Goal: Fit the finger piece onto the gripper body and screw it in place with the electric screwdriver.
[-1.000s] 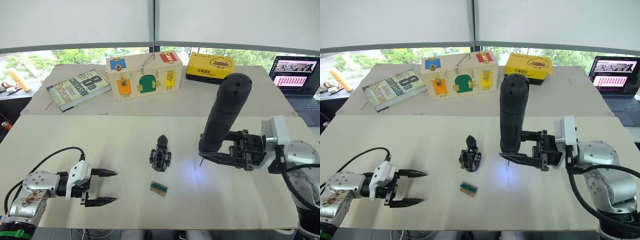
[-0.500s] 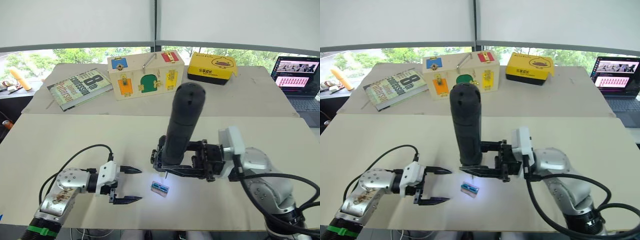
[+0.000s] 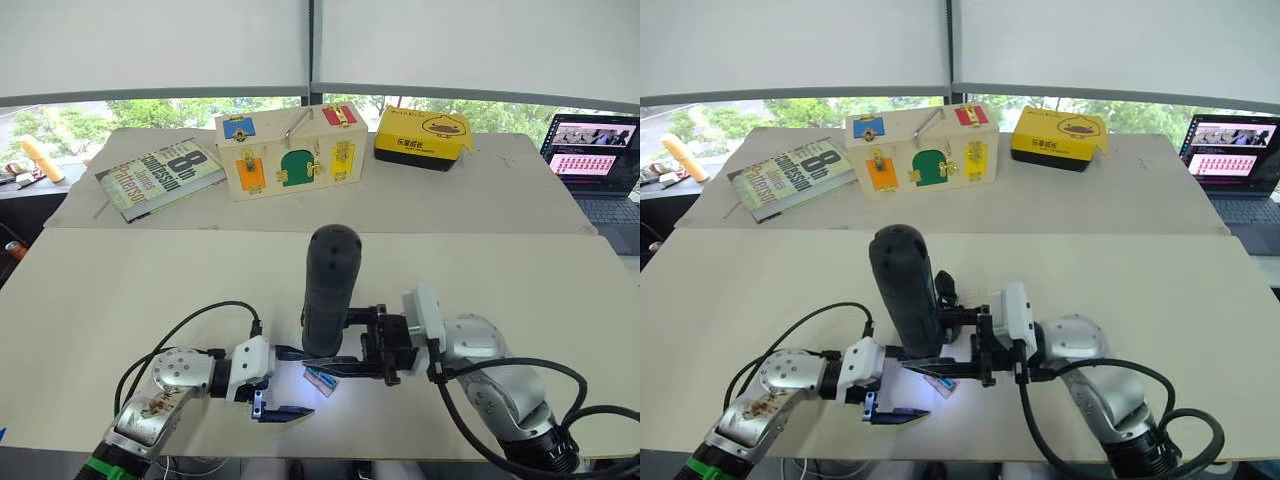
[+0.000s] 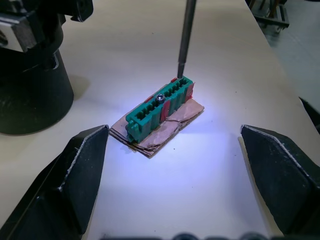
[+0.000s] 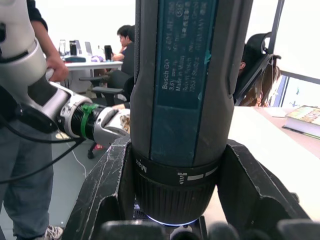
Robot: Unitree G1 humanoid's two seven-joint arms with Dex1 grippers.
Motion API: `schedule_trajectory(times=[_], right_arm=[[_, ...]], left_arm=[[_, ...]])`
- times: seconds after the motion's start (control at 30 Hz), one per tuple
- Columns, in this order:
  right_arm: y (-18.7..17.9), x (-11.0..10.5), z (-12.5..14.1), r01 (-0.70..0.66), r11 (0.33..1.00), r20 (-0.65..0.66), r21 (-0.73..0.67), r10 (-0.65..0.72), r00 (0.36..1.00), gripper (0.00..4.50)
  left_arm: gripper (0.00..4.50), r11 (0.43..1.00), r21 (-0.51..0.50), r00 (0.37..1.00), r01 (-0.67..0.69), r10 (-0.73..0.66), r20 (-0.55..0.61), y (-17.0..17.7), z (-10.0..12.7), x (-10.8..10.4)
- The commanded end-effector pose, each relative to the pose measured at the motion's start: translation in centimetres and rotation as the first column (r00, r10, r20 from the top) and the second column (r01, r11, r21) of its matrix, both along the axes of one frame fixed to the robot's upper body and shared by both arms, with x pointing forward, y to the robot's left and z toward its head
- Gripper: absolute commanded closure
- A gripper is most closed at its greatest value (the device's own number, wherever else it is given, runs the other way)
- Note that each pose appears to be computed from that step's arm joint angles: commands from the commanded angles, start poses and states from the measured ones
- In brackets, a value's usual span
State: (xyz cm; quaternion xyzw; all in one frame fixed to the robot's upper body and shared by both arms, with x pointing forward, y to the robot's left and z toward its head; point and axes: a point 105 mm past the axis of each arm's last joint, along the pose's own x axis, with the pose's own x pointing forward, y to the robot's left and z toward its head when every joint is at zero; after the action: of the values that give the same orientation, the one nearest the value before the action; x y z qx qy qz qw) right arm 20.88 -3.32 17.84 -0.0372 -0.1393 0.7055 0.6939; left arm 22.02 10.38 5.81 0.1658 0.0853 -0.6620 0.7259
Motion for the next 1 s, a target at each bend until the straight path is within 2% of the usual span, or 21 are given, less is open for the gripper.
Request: schedule_trajectory(times=[0.03, 0.37, 1.0], right_arm=[[0.1, -0.4, 0.8, -0.012, 0.999, 0.069, 0.034, 0.010, 0.998, 2.60], [0.1, -0.4, 0.3, -0.011, 1.000, 0.080, 0.015, 0.010, 0.997, 2.60], [-0.1, 0.0, -0.1, 0.007, 1.000, 0.089, -0.005, -0.006, 0.996, 2.60]], left_arm=[[0.03, 1.000, 0.022, 1.000, 0.001, -0.001, -0.005, 0.1, -0.8, 0.0], [0.03, 0.999, 0.041, 1.000, -0.008, 0.008, 0.006, 0.6, -1.8, 0.3], [0.03, 1.000, 0.024, 1.000, -0.015, 0.016, -0.015, 0.3, -2.1, 0.2]])
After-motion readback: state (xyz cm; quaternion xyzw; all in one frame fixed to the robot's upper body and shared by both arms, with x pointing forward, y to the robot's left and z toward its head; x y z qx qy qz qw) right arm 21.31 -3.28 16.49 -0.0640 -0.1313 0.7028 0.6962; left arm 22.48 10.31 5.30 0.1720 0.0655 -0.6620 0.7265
